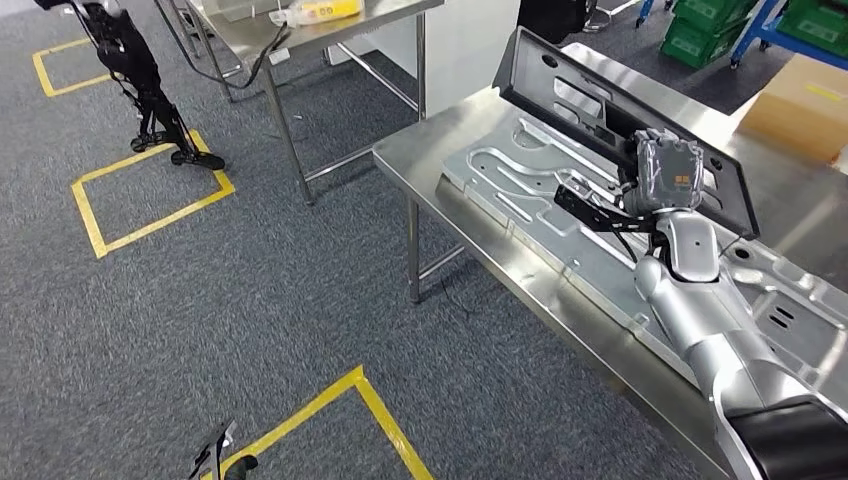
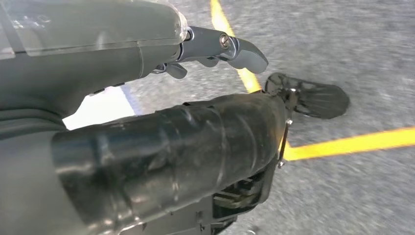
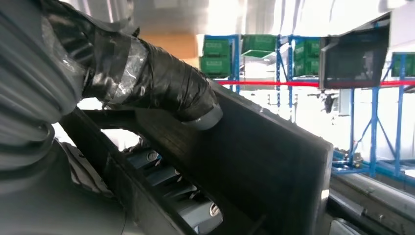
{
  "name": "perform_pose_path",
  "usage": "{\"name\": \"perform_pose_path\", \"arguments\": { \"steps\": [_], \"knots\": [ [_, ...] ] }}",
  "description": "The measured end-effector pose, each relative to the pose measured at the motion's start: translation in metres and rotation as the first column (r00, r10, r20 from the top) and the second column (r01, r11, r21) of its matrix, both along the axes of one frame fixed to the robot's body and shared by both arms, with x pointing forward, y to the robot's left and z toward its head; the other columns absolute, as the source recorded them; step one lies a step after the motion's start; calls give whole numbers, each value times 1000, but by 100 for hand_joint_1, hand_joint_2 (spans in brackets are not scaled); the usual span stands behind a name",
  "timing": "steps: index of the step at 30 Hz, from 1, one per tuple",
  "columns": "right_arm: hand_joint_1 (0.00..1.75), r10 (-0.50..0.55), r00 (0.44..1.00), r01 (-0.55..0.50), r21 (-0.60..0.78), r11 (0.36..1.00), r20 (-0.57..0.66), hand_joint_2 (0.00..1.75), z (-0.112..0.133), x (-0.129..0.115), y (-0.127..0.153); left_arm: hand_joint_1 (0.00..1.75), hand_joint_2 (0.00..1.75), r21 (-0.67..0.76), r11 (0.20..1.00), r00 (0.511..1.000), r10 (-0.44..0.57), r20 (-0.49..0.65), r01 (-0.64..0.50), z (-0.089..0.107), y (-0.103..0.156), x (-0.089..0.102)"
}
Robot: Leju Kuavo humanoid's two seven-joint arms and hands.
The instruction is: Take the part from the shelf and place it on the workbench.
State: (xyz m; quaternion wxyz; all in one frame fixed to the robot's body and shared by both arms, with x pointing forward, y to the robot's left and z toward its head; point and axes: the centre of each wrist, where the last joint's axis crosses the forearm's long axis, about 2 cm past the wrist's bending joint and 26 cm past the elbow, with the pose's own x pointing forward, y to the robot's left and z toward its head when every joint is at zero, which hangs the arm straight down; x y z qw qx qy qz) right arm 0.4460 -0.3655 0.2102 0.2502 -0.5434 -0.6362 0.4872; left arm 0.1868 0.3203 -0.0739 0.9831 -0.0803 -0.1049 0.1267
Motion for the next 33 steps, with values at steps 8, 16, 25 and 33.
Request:
{"name": "perform_pose_path", "arguments": {
  "steps": [8, 16, 25, 33],
  "knots": [
    [175, -3, 1000, 3, 5, 1000, -3, 175, 0, 0, 0, 0, 0, 2, 1000, 1000, 2, 17, -2, 4, 0, 8],
    [175, -24, 999, 24, 11, 1000, -23, 175, -6, -2, -3, 0, 0, -1, 1000, 1000, 2, 17, -2, 2, -2, 6],
    [175, -31, 999, 31, 15, 999, -17, 175, 0, 1, -3, 0, 0, -4, 1000, 1000, 2, 17, -2, 2, -3, 4],
    [175, -34, 999, 35, 13, 999, -22, 175, -2, 0, -3, 0, 0, -3, 1000, 1000, 7, 25, -7, 2, -2, 4]
  ]
}}
